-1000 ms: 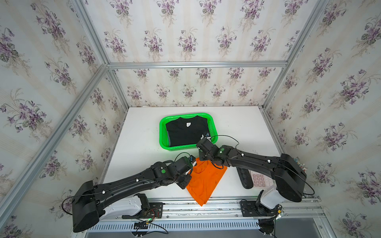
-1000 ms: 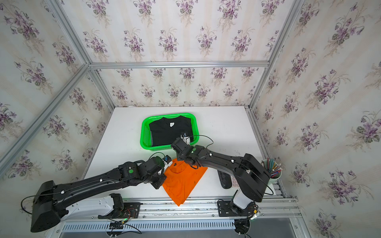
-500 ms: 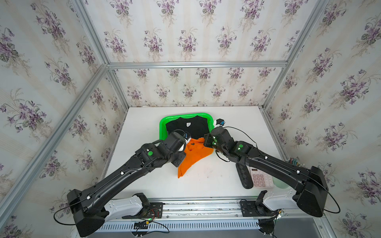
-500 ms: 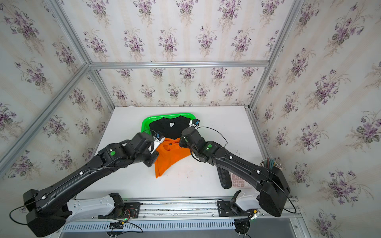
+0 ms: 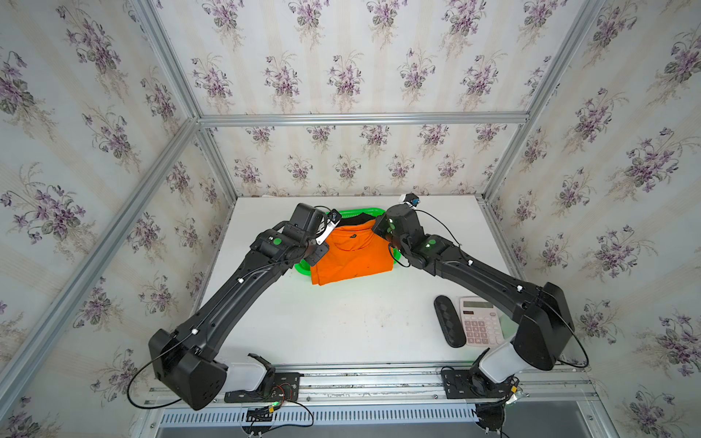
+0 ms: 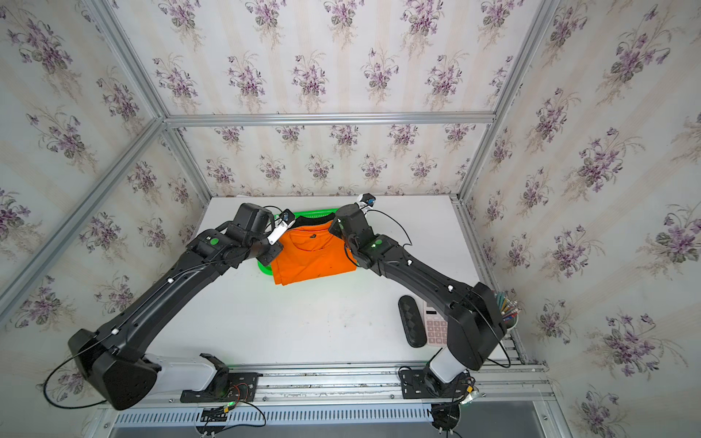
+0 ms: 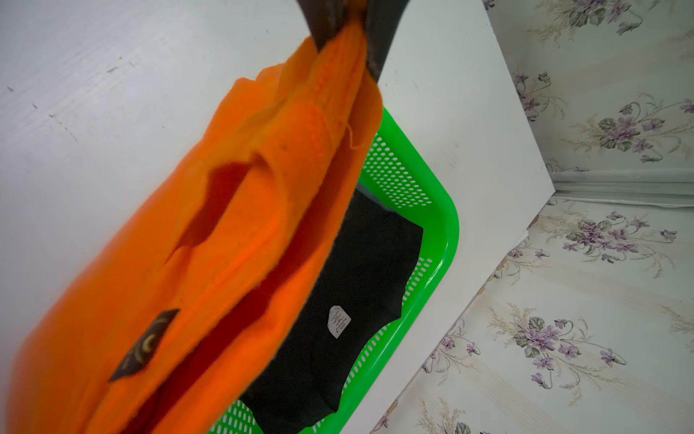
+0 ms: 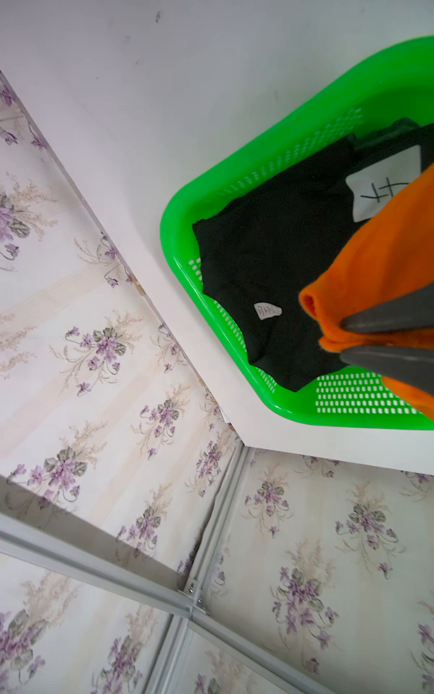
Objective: Put the folded t-shirts into the basket
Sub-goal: Place the T-shirt in the bin.
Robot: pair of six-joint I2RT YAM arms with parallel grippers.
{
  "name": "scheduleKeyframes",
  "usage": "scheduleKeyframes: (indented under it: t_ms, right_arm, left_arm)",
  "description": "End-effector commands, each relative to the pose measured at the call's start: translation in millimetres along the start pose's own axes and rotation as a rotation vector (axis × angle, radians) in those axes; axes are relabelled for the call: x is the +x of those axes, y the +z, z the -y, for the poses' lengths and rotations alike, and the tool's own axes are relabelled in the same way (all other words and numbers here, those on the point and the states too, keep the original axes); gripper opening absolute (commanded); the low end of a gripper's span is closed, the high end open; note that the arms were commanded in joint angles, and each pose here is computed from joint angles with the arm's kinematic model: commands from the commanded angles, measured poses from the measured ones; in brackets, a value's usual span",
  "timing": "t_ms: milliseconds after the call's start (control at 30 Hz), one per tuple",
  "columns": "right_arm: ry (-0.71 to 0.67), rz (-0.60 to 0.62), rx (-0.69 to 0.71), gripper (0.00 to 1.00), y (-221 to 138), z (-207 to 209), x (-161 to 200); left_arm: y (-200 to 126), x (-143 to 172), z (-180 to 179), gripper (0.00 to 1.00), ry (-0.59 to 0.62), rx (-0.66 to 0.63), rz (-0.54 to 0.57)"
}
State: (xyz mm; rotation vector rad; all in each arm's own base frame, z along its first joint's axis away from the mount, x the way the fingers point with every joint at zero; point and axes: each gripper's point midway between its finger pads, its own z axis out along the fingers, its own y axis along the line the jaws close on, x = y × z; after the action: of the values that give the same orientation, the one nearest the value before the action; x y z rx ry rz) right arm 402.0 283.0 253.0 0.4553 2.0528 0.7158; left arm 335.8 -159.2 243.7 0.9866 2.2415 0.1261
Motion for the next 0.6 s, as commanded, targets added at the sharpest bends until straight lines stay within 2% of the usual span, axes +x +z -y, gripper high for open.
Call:
scheduleKeyframes:
  t_ms: [0, 300, 567]
  right_arm:
    - [0.025, 0.045, 0.014, 0.05, 9, 3, -8]
    - [0.048, 0.089, 0.09, 0.05, 39, 28, -2]
    - [0.078, 0.069, 0.088, 0.05, 75, 33, -2]
  left_arm:
    - [21, -24, -3, 0.0, 0.009, 0.057, 0.083]
    - [83, -29, -16, 0.0, -0.035, 0.148, 0.097]
    - [133, -25, -25, 0.0, 0.033, 0.156, 0.031]
